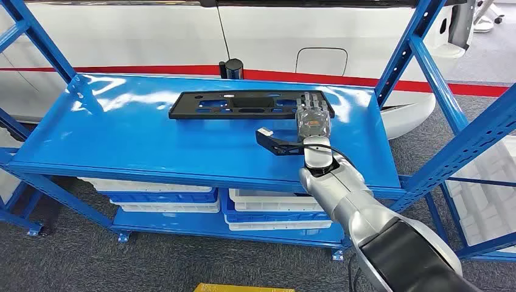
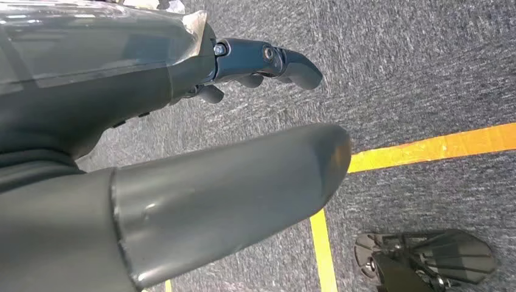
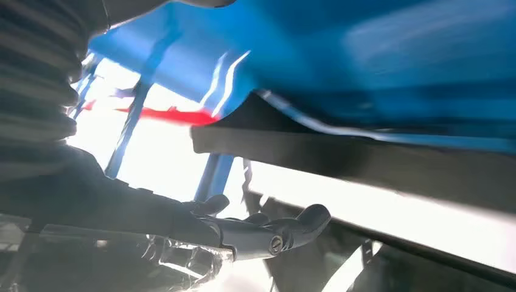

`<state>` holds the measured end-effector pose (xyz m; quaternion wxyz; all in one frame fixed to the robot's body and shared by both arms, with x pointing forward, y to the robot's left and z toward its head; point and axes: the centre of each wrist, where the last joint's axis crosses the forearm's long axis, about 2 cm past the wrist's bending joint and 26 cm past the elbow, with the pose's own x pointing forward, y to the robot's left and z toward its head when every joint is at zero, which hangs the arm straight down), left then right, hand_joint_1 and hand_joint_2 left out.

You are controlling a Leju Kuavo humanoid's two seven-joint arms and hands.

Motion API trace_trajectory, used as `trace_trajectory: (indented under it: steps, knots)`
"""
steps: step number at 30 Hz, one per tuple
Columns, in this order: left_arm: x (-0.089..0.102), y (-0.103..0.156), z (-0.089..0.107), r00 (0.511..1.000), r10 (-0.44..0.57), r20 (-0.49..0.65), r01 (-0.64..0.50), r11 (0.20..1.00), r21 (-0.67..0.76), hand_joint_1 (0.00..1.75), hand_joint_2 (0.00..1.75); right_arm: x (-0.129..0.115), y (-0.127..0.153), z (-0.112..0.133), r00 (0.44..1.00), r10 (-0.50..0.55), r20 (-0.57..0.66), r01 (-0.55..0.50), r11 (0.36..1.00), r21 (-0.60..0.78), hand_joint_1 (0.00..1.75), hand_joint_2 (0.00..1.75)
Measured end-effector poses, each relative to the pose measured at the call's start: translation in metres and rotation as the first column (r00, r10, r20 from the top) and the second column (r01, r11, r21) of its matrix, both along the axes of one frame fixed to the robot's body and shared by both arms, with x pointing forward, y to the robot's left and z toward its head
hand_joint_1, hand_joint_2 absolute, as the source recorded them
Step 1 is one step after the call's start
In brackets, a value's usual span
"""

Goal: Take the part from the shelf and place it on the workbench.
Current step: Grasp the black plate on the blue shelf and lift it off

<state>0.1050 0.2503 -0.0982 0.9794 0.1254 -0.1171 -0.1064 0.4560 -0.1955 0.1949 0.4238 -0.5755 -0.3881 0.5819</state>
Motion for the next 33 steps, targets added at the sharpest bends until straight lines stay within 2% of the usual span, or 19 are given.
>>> trace_trajectory:
  steps: [8,14,20,28,33]
  knots:
    - [0.007,-0.001,0.002,0.999,-0.045,0.015,0.044,0.999,0.021,0.0,0.0,0.01,-0.073,0.001,0.996,-0.091,0.018,0.092,0.996,-0.019,0.0,1.75]
    - [0.014,-0.003,0.004,0.998,-0.053,0.037,0.053,0.998,0.019,0.0,0.0,0.013,-0.083,0.007,0.996,-0.088,0.035,0.089,0.995,-0.034,0.0,1.75]
    - [0.014,-0.006,0.004,0.997,-0.056,0.047,0.055,0.998,0.014,0.0,0.0,0.014,-0.074,0.011,0.997,-0.017,0.072,0.02,0.999,-0.037,0.0,1.75]
    - [0.012,-0.01,0.004,0.998,-0.053,0.044,0.053,0.998,0.018,0.0,0.0,0.011,-0.021,0.02,0.973,0.122,0.196,-0.124,0.992,-0.003,0.0,1.75]
    - [0.013,-0.018,0.005,0.996,-0.089,0.033,0.088,0.996,0.008,0.0,0.0,0.008,0.001,0.024,0.958,0.168,0.231,-0.173,0.985,0.0,0.0,1.75]
